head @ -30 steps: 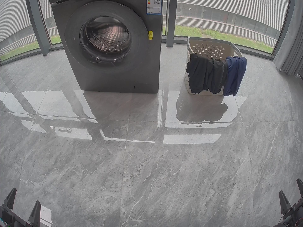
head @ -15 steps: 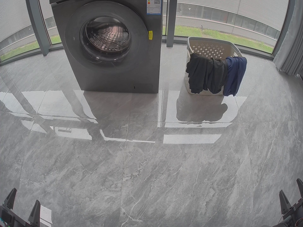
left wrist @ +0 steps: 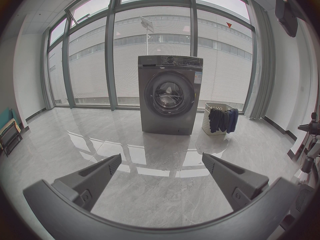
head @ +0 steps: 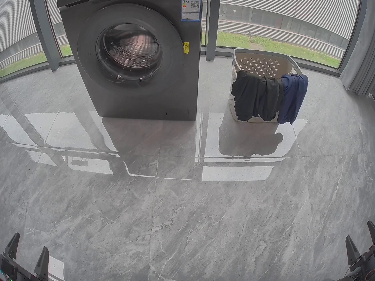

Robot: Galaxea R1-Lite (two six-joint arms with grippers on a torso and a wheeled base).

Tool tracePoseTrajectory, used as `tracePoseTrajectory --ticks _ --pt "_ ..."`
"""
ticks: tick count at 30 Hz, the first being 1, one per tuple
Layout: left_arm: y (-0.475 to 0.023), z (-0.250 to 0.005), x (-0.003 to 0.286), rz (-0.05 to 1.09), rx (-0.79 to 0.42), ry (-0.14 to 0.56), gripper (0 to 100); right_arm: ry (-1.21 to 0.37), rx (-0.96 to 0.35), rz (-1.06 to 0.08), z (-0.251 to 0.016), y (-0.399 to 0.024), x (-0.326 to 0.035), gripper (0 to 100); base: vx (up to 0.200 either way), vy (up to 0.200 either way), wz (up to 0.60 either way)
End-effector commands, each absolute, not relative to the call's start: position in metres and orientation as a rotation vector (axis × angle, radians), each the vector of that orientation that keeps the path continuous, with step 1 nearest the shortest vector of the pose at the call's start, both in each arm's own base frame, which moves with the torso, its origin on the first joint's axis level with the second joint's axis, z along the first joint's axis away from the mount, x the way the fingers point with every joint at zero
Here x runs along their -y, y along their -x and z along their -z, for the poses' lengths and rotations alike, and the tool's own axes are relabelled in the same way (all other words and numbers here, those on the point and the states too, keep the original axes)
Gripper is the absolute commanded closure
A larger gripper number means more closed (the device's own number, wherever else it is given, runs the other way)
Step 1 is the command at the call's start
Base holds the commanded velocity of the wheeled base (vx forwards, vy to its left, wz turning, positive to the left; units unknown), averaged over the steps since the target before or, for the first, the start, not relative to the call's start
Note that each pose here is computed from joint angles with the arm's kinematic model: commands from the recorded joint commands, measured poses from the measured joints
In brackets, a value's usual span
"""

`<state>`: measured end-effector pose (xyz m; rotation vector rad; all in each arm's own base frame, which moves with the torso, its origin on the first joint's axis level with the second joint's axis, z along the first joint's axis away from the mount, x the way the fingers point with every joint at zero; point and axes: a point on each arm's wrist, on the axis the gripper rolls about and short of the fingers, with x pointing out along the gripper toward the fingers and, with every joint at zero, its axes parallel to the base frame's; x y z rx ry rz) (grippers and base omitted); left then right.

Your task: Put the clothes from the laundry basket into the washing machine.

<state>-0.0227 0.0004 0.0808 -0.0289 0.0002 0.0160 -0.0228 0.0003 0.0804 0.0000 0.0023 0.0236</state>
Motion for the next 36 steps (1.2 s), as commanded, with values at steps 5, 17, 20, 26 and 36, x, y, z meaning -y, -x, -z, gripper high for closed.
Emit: tracePoseTrajectory --ticks 5,17,20,26,36 --pt "0.0226 -0.0755 -0.0004 -0.017 -0.003 0.037 0 -0.002 -0.005 -0.029 -0.0757 0.0227 -0.0004 0 0.2 0.0 0.0" --pt "0.0226 -0.0754 -0.0004 -0.017 -0.004 0.038 0 0.001 -0.005 -0.032 -0.0757 0.0227 -0.0004 0 0.033 0.0 -0.15" --pt "0.0226 -0.0755 -0.0004 -0.017 -0.003 0.038 0 0.0 -0.005 -0.032 -0.0757 0.0227 -0.0004 0 0.0 0.0 0.0" --pt "0.0226 -0.0755 -0.0004 -0.017 -0.003 0.04 0 0.0 -0.005 -0.034 -0.0757 0.0227 -0.0005 0 0.133 0.0 0.0" --pt "0.0226 -0.0755 -0.0004 -0.017 -0.003 0.038 0 0.001 -0.006 -0.034 -0.0755 0.0227 -0.0005 0 0.16 0.0 0.0"
